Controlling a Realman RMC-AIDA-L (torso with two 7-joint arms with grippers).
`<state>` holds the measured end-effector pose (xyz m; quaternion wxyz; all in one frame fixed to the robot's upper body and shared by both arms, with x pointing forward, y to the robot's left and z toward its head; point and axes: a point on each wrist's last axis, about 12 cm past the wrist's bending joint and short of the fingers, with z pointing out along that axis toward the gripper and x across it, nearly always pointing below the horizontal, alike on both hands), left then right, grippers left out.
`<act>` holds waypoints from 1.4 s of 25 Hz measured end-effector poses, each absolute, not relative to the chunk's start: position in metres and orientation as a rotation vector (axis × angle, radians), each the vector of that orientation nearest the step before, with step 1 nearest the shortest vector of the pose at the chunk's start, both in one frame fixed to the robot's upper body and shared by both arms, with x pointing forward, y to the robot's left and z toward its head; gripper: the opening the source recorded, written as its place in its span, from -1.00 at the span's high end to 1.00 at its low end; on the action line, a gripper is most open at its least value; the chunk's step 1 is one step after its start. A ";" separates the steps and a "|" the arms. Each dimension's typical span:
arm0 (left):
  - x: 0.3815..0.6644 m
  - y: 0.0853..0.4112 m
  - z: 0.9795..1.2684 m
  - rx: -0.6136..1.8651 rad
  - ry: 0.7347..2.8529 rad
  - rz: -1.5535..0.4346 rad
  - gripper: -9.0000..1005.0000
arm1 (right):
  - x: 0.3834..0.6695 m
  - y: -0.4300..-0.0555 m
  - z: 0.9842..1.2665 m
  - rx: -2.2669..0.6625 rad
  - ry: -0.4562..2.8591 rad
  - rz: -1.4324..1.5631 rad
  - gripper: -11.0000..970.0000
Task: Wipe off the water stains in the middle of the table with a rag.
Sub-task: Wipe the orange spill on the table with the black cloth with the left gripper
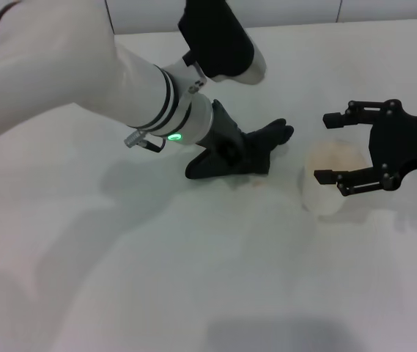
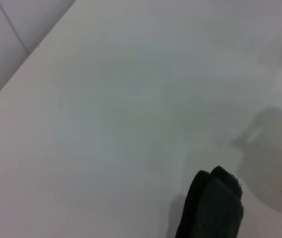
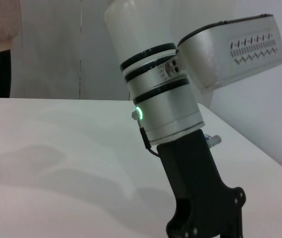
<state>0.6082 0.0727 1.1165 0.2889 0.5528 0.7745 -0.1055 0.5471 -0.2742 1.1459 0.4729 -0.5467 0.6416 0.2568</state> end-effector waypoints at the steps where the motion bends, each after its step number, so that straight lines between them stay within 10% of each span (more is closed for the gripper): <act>1: 0.607 0.072 1.115 1.488 2.061 -0.276 0.85 | 0.547 -0.274 1.146 -1.339 1.570 0.629 -0.75; 35: 0.578 0.056 1.104 1.826 1.984 -0.262 0.85 | 0.543 -0.276 1.144 -1.330 1.573 0.641 -0.75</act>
